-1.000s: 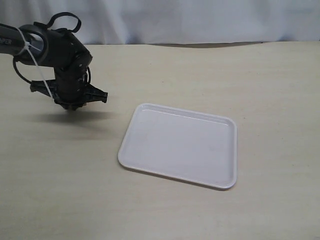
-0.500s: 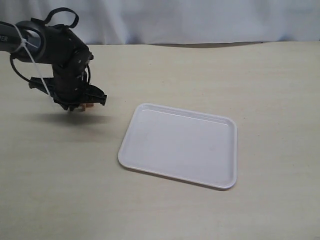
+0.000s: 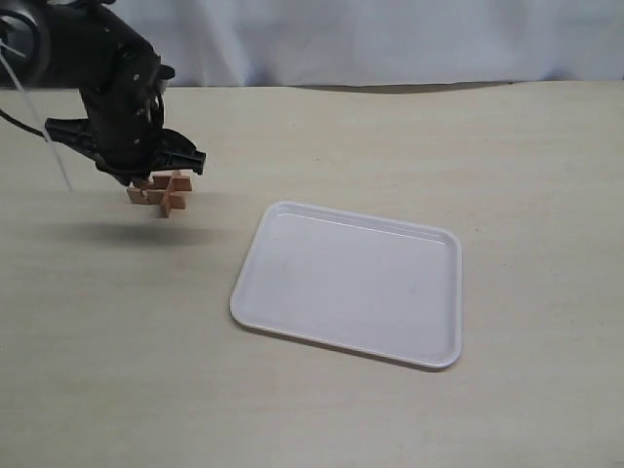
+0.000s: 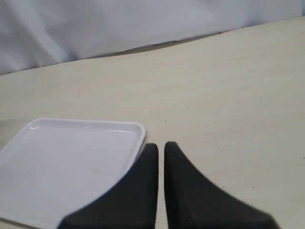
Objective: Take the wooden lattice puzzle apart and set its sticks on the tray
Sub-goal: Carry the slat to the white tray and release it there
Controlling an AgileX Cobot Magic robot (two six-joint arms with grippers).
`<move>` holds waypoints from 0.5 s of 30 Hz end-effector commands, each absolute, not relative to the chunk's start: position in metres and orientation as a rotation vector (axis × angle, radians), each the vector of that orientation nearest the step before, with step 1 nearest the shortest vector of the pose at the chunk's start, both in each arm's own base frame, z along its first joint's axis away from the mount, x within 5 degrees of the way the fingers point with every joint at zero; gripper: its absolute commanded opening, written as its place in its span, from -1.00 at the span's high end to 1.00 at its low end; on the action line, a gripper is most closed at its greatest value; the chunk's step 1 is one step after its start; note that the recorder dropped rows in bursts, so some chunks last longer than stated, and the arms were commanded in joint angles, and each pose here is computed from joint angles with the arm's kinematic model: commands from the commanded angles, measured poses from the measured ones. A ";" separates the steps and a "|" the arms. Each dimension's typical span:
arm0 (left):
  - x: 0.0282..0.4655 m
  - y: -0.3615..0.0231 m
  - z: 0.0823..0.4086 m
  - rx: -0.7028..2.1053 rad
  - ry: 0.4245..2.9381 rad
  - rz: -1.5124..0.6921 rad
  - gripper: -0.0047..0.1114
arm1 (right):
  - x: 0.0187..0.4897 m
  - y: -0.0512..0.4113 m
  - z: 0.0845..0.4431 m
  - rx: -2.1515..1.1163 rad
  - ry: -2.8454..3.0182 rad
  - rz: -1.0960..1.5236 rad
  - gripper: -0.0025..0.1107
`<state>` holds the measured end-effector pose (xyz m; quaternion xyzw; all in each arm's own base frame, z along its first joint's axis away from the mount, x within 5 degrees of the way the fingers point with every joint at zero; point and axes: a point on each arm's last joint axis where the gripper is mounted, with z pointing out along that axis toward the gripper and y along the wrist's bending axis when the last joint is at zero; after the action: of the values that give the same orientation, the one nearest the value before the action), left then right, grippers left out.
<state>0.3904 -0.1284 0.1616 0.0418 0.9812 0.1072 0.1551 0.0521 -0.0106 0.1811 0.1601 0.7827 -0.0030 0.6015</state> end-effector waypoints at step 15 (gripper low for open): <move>0.313 -0.282 0.183 1.036 2.586 -0.688 0.92 | 0.052 -0.011 0.180 0.364 1.812 -0.021 0.88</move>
<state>0.3199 -0.2704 0.1842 0.3354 0.9089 -0.2040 0.1404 0.0521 -0.0106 0.1811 0.1601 0.7827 -0.0030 0.6015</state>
